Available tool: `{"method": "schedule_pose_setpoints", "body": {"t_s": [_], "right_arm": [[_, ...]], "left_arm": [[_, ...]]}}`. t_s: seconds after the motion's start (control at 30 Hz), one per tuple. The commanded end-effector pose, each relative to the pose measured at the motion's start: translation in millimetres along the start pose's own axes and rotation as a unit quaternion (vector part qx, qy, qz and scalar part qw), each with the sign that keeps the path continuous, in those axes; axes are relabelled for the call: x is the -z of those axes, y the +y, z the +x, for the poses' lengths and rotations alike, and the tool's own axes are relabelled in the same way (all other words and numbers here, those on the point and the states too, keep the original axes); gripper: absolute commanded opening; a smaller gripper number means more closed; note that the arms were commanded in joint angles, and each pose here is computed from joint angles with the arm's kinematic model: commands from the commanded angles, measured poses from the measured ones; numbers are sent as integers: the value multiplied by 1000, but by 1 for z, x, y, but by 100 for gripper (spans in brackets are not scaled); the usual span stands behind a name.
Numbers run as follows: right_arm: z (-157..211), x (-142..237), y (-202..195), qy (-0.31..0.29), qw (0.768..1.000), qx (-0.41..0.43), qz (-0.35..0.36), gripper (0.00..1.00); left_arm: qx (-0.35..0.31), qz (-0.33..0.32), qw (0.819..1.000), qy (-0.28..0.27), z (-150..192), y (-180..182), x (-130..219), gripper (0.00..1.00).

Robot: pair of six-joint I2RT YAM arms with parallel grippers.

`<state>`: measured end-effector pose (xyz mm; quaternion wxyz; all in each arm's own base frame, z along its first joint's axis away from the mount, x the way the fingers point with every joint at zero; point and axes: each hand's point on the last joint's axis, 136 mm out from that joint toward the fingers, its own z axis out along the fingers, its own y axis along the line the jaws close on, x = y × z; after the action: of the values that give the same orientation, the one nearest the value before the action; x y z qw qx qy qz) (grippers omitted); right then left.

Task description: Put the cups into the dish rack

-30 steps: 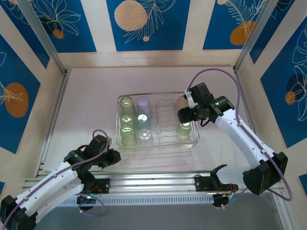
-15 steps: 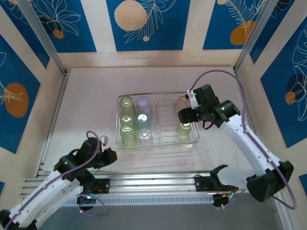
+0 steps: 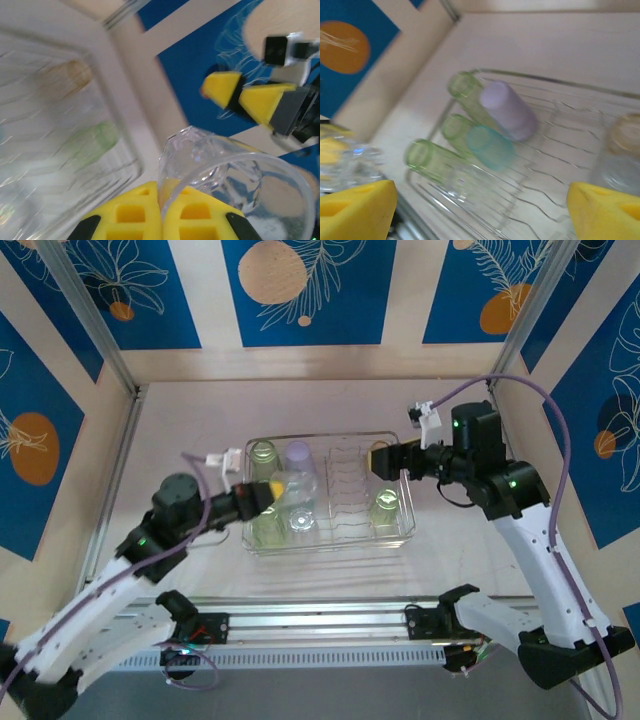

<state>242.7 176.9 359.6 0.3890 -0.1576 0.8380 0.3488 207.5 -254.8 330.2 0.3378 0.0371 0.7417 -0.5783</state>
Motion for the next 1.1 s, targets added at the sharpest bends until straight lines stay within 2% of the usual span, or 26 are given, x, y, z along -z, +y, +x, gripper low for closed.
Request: {"method": "schedule_pose_setpoints", "body": {"t_s": [0.0, 0.1, 0.2, 0.27, 0.7, 0.87, 1.07], "right_arm": [[-24, 17, 53, -20, 991, -29, -128, 88], [-39, 25, 71, -34, 984, -29, -171, 91], [-48, 28, 80, -44, 980, -23, -191, 97], [-51, 30, 78, -49, 981, -20, -189, 99], [-65, 15, 63, -44, 973, -49, -220, 99], [-67, 6, 64, -30, 968, -58, -244, 100], [-64, -6, 62, -17, 962, -69, -262, 96]], "left_arm": [[-44, 230, 971, -49, -57, -106, -17, 0], [-15, 304, 952, -33, -77, -130, -43, 0], [22, 352, 935, -41, -89, -131, -56, 0], [36, 358, 932, -36, -88, -126, -62, 0], [16, 290, 957, -13, -66, -104, -66, 0], [13, 250, 968, -23, -62, -90, -70, 0], [4, 200, 979, -41, -58, -76, -74, 0]]}}
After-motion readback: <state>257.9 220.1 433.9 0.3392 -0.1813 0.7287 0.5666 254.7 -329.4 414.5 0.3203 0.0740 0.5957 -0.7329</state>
